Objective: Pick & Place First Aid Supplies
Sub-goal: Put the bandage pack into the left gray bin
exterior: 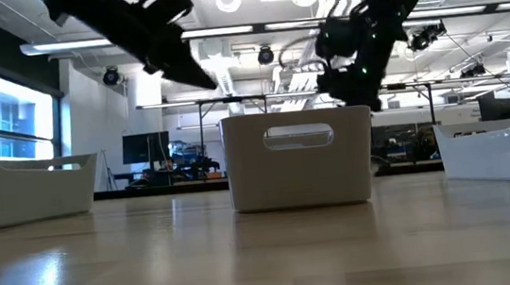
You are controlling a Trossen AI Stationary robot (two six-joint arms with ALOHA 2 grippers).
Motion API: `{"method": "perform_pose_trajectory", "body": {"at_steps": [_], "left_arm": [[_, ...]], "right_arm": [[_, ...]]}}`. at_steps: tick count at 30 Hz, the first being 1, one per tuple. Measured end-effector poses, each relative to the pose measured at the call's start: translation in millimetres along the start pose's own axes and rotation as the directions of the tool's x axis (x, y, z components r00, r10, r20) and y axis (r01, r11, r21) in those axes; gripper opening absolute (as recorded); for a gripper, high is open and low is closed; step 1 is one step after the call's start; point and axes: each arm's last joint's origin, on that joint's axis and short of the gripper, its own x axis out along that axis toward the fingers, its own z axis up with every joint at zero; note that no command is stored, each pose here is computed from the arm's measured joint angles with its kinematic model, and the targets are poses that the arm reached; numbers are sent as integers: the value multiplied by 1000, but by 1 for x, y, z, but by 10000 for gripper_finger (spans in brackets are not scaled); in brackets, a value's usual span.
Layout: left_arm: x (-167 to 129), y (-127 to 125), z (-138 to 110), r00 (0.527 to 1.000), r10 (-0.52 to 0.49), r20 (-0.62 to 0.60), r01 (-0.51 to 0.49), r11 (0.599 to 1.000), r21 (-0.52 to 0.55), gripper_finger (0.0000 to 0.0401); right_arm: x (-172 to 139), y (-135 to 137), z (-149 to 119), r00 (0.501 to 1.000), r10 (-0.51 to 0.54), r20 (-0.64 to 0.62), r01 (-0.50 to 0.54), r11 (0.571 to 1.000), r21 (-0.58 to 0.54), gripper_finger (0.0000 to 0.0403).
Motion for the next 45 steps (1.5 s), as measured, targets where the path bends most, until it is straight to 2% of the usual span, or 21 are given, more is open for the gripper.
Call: {"method": "perform_pose_trajectory", "body": {"at_steps": [2, 5, 9, 13, 20, 25, 29, 32, 38, 41, 45], "left_arm": [[3, 1, 1, 994, -90, 66, 90, 996, -4, 167], [10, 9, -3, 979, -179, 98, 182, 983, -20, 167], [22, 23, -6, 971, -195, 142, 204, 978, -53, 167], [29, 36, -6, 968, -190, 163, 205, 976, -79, 167], [36, 36, -12, 965, -223, 137, 235, 969, -79, 167], [40, 35, -13, 967, -222, 128, 234, 969, -81, 167], [40, 34, -16, 970, -225, 96, 233, 969, -86, 167], [40, 34, -17, 970, -228, 88, 236, 967, -99, 167], [40, 34, -17, 970, -228, 86, 237, 965, -108, 167], [40, 34, -17, 970, -228, 85, 237, 964, -122, 167], [40, 34, -18, 970, -229, 81, 238, 963, -125, 167]], "right_arm": [[-4, 12, 7, 996, 38, 78, -34, 998, -51, 1], [-9, 28, 18, 976, 108, 187, -83, 988, -134, 1], [-14, 45, 30, 936, 167, 310, -101, 970, -220, 0], [-17, 51, 36, 916, 151, 371, -61, 968, -243, 0], [-3, 42, 28, 958, 69, 280, -8, 976, -215, 11], [19, 43, 18, 988, 34, 148, 12, 955, -297, 51], [28, 34, 11, 998, -21, 63, 39, 955, -295, 85], [29, 27, 9, 998, 36, 43, -22, 957, -290, 103], [36, 16, 9, 982, 182, 48, -150, 911, -385, 114], [46, 15, 6, 982, 184, 38, -151, 893, -424, 114], [61, 10, 1, 991, 134, 6, -119, 901, -416, 114]]}}
